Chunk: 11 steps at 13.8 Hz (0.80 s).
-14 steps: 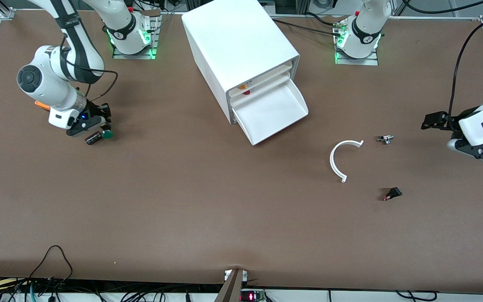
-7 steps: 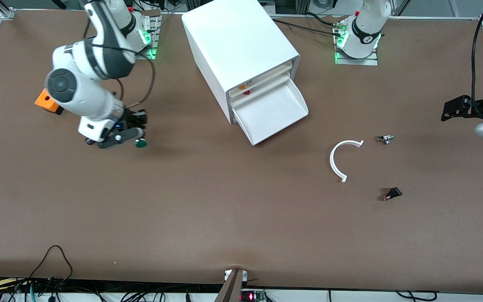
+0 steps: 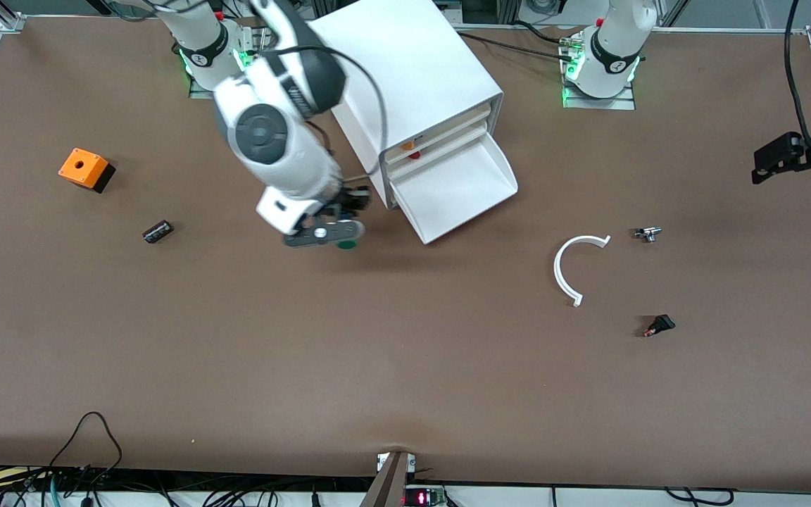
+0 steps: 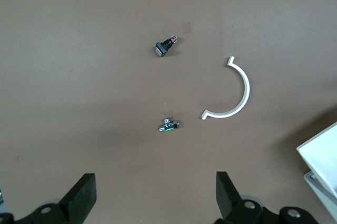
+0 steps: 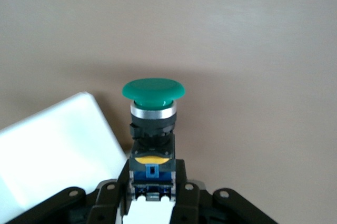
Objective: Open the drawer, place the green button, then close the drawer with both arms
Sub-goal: 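Carry the green button with the right gripper over the open drawer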
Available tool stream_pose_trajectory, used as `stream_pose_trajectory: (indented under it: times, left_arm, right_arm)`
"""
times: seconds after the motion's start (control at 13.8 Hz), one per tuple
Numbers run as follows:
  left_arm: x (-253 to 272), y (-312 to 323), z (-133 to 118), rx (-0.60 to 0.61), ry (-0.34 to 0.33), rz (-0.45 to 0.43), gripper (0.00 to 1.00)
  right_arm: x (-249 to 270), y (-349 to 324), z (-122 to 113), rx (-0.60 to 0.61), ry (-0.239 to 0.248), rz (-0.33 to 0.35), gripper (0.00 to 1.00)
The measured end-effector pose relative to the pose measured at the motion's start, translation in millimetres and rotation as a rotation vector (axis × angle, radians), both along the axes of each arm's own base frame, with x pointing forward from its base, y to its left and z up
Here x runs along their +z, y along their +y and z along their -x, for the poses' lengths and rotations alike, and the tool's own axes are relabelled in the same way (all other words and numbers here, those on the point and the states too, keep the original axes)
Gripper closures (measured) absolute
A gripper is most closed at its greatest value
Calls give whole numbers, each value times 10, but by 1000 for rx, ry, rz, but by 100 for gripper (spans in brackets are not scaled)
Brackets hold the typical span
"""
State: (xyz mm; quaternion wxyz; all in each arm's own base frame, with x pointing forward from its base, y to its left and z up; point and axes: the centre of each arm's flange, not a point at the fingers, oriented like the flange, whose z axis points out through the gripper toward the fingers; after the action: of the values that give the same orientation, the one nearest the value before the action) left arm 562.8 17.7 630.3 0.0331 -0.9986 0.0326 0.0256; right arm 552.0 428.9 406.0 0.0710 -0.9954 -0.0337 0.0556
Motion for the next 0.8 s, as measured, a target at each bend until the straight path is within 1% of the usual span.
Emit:
stream_pose_trajectory:
  times: [0.14,0.22,0.43,0.65,0.8]
  left_arm:
    - [14,-42,57,29,0,-2,0]
    - [-20,-33,65,38,9,-2,0]
    - [-109,-9,66,42,29,-2,0]
    - [-187,-36,79,39,69,-3,0]
    - [-282,-51,51,38,95,-3,0]
  right_arm:
    - [-100,508,31,-73,-8,-13,67]
    - [-209,793,82,-117,-19,-28,67]
    - [-545,1305,297,-206,-38,-60,67]
    - [-819,1595,554,-258,-17,-47,67]
    - [-893,1698,678,-287,-3,-35,67]
